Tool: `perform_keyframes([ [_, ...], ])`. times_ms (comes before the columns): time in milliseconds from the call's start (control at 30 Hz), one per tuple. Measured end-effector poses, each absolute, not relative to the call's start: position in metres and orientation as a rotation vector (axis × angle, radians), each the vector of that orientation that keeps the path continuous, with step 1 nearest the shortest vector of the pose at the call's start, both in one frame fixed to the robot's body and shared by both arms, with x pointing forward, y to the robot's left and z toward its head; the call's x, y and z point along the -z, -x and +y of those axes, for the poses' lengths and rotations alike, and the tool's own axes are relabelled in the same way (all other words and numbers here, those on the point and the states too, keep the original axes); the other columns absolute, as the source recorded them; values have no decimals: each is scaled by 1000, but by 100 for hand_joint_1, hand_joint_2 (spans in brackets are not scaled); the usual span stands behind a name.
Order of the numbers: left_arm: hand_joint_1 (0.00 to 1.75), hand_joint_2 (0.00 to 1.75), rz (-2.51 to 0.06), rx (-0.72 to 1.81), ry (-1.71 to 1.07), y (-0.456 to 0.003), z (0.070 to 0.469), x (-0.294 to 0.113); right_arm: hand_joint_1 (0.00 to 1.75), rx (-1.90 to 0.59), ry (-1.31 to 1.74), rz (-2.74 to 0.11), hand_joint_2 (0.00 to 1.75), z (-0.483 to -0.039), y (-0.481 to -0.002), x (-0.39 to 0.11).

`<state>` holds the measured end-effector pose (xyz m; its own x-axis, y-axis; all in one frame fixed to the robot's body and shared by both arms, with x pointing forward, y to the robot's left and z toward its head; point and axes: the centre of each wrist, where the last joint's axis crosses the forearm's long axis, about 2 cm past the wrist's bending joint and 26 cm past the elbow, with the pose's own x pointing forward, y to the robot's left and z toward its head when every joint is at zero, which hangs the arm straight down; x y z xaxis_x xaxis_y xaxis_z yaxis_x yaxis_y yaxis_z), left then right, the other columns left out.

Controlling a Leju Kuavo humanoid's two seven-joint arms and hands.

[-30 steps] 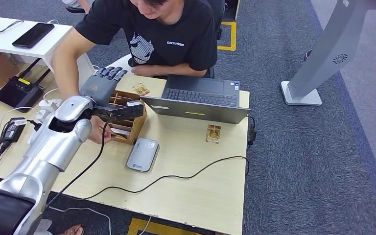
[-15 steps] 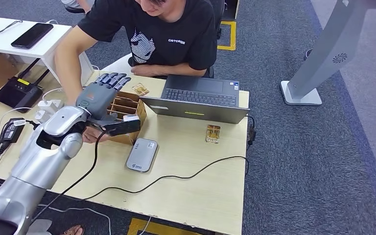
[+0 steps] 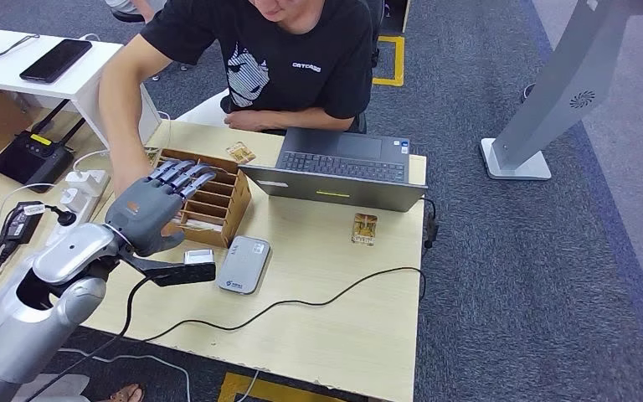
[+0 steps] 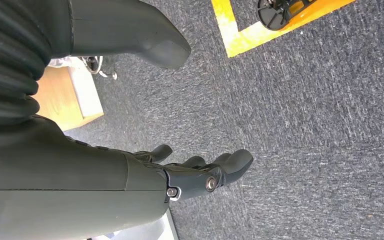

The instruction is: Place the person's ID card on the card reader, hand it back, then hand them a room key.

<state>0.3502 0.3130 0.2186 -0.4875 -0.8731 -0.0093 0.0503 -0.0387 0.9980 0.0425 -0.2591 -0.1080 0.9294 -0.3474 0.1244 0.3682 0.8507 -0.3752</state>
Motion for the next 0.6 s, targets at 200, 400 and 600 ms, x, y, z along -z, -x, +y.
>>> perform_keyframes([
  [200,0,175,-1513,1629,-899,-347,314,-218,0,377,405,-53,175,-259,-42,108],
  [400,0,175,-1482,1621,-915,-339,317,-208,0,379,401,-52,175,-256,-43,108],
  [600,0,175,-1419,1606,-1010,-336,317,-190,0,375,401,-46,175,-256,-43,108],
])
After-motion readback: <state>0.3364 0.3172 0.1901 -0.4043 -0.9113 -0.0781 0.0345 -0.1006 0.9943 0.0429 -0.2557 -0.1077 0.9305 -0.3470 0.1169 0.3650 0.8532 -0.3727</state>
